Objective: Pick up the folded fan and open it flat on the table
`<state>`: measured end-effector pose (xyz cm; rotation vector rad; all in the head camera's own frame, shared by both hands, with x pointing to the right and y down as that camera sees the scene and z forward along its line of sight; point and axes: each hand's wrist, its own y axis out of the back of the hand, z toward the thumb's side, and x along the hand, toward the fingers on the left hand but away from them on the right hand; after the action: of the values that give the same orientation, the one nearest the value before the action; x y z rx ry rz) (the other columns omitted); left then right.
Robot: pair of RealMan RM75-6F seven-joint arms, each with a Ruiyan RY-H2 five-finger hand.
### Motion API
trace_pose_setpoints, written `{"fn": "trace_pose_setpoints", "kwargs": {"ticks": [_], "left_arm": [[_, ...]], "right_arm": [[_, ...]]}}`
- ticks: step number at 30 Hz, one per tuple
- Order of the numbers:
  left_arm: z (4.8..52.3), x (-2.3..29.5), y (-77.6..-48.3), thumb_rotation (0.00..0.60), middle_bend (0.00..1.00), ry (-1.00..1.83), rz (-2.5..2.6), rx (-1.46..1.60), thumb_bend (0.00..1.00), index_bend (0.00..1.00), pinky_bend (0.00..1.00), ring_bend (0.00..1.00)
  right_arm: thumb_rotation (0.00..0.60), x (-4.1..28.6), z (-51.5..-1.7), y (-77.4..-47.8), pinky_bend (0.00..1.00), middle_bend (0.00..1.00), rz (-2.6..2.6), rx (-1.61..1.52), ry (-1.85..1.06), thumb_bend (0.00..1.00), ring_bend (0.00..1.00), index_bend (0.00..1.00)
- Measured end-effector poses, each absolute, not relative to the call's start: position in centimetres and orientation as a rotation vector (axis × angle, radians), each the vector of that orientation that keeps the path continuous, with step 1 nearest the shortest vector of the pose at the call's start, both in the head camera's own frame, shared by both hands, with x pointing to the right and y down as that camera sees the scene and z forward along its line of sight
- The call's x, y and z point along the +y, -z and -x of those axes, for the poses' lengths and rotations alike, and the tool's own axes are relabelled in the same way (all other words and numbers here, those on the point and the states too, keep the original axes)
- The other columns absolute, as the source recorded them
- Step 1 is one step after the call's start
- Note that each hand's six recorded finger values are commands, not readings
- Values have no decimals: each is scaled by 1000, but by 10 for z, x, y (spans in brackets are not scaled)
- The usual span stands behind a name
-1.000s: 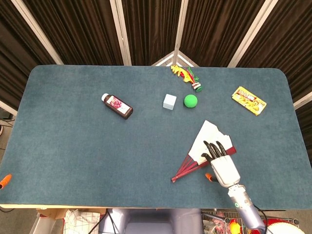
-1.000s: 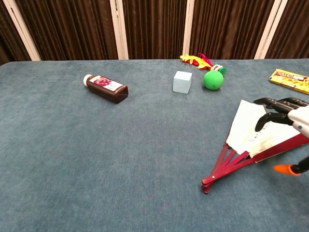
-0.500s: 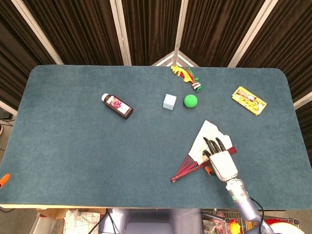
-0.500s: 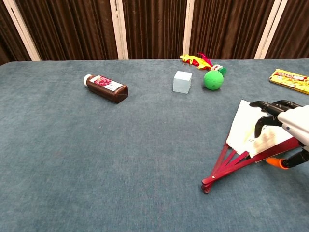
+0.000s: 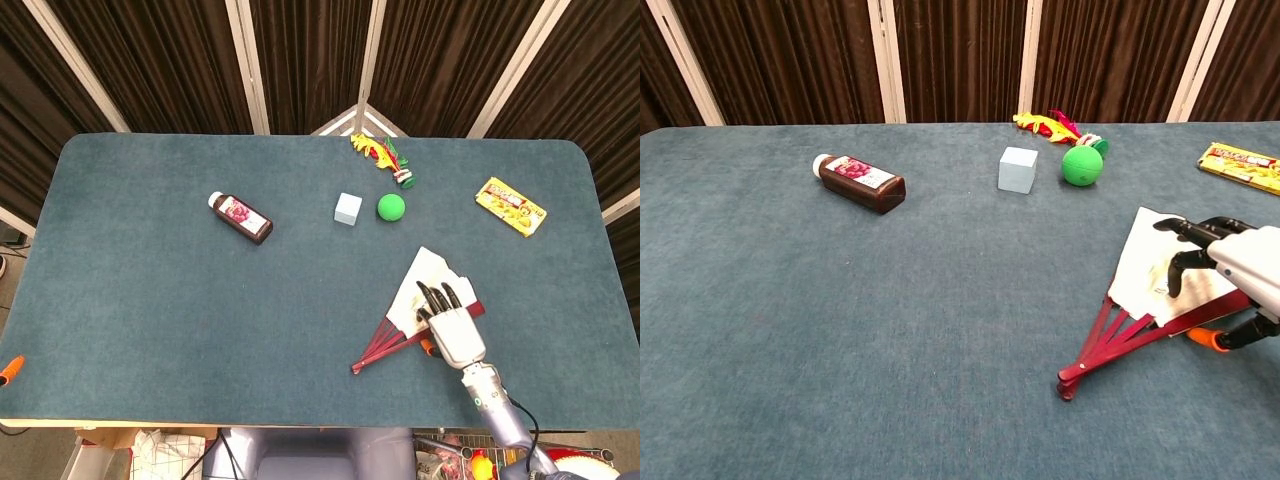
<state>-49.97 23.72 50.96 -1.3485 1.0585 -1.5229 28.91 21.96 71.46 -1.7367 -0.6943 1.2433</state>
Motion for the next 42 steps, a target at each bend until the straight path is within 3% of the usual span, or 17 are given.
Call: {"fn": "trace_pose_setpoints", "kwargs": {"ticks": [20, 25, 35, 42], "left_arm": [[496, 238, -513, 600, 0, 1530, 1341, 1041, 105, 13, 0, 0], [495, 238, -514, 600, 0, 1531, 1341, 1037, 106, 13, 0, 0], [495, 238, -514, 600, 0, 1533, 1343, 1034, 106, 13, 0, 0], [493, 239, -515, 600, 0, 1533, 1345, 1028, 106, 13, 0, 0]], "right_arm": [[600, 212, -294, -724, 120, 114, 1731, -684, -1250, 375, 177, 562], [600, 211, -293, -725, 128, 125, 1730, -681, -1248, 393, 187, 613], [600, 199, -291, -705, 129, 128, 1711, -735, -1172, 393, 189, 637], [600, 189, -289, -686, 151, 171, 1689, -713, -1133, 431, 207, 730]]}}
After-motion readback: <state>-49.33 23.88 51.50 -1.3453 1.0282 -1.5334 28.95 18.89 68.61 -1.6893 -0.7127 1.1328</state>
